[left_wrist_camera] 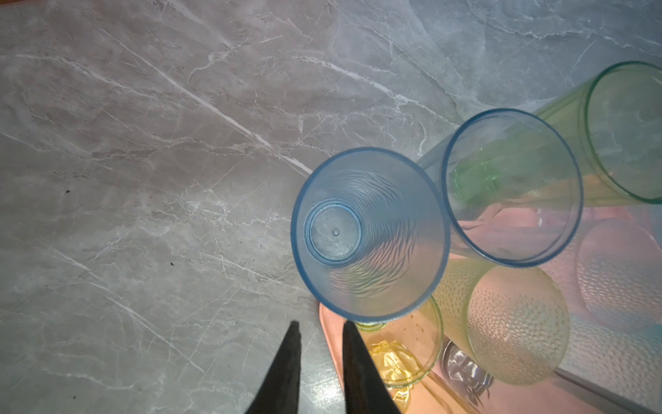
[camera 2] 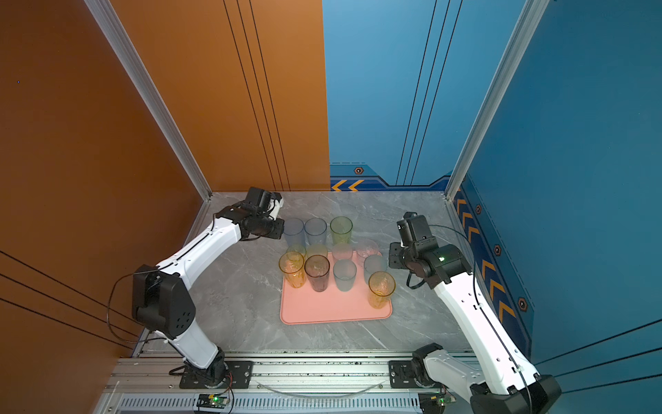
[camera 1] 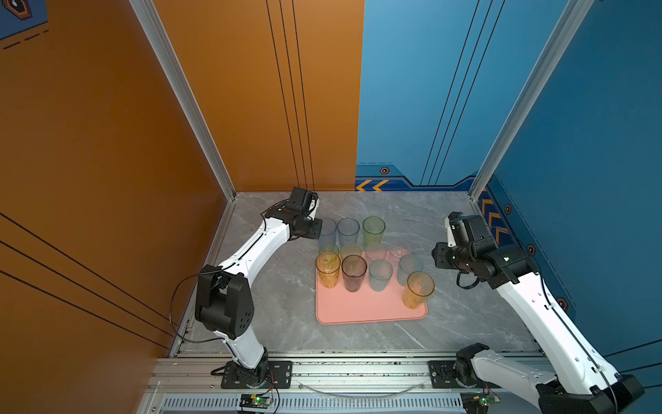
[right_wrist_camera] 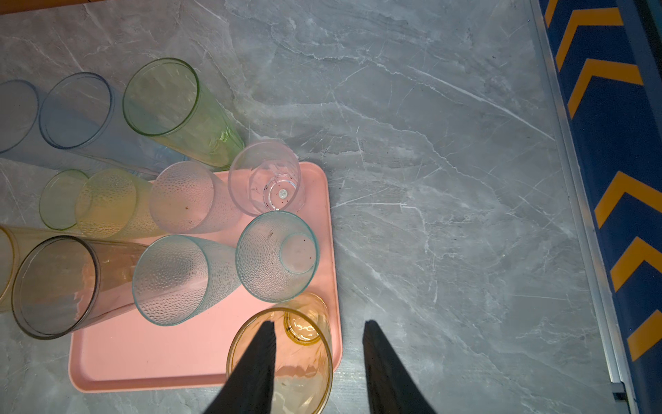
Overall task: Place the glasses into the tray
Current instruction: Pick up the glass from the center of the table.
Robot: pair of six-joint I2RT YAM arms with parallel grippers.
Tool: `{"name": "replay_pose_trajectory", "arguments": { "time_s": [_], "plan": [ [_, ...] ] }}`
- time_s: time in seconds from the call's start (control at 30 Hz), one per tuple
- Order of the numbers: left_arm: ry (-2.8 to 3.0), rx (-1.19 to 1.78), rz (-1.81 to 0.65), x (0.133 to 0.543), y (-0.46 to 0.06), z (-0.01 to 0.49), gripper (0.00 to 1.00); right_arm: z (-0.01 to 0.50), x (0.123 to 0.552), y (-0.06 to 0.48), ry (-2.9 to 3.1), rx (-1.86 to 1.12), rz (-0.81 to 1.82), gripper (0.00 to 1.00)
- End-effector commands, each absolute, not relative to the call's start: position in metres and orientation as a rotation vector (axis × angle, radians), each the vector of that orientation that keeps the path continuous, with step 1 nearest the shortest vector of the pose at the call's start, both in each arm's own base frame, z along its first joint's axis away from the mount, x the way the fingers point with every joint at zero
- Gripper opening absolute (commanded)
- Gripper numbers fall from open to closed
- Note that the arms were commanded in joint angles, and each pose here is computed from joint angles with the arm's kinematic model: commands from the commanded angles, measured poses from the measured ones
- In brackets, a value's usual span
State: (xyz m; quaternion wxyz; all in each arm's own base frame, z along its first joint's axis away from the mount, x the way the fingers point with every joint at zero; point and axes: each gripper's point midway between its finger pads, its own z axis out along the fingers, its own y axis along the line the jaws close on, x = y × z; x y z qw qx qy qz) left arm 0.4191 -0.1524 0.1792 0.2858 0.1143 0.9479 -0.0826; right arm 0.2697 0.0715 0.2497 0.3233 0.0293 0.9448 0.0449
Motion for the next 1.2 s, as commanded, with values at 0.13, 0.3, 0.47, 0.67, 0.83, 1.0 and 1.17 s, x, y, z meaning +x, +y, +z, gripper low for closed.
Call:
{"name": "replay_pose_trajectory", "arguments": {
  "time_s": [0.13, 0.3, 0.47, 0.67, 0.83, 1.0, 1.17],
  "plan": [
    [2.549, 0.331, -0.155, 0.434, -0.148, 0.179, 0.22, 0.253, 0.279, 0.078, 2.465, 0.029, 0.131, 0.40],
    [2.550, 0.344, -0.116, 0.444, -0.146, 0.178, 0.22, 0.253, 0.283, 0.079, 2.465, 0.019, 0.134, 0.40],
    [2.561, 0.356, -0.076, 0.450, -0.144, 0.175, 0.21, 0.250, 0.284, 0.080, 2.475, 0.010, 0.131, 0.40],
    [2.578, 0.369, -0.050, 0.454, -0.143, 0.169, 0.21, 0.248, 0.286, 0.079, 2.482, 0.010, 0.126, 0.40],
    [2.590, 0.377, -0.045, 0.457, -0.144, 0.163, 0.19, 0.244, 0.287, 0.079, 2.491, 0.010, 0.125, 0.40],
    [2.599, 0.389, -0.043, 0.460, -0.146, 0.160, 0.18, 0.244, 0.288, 0.079, 2.492, 0.010, 0.123, 0.40],
    [2.603, 0.401, -0.043, 0.461, -0.148, 0.158, 0.16, 0.242, 0.288, 0.078, 2.496, 0.013, 0.122, 0.40]
  ]
}}
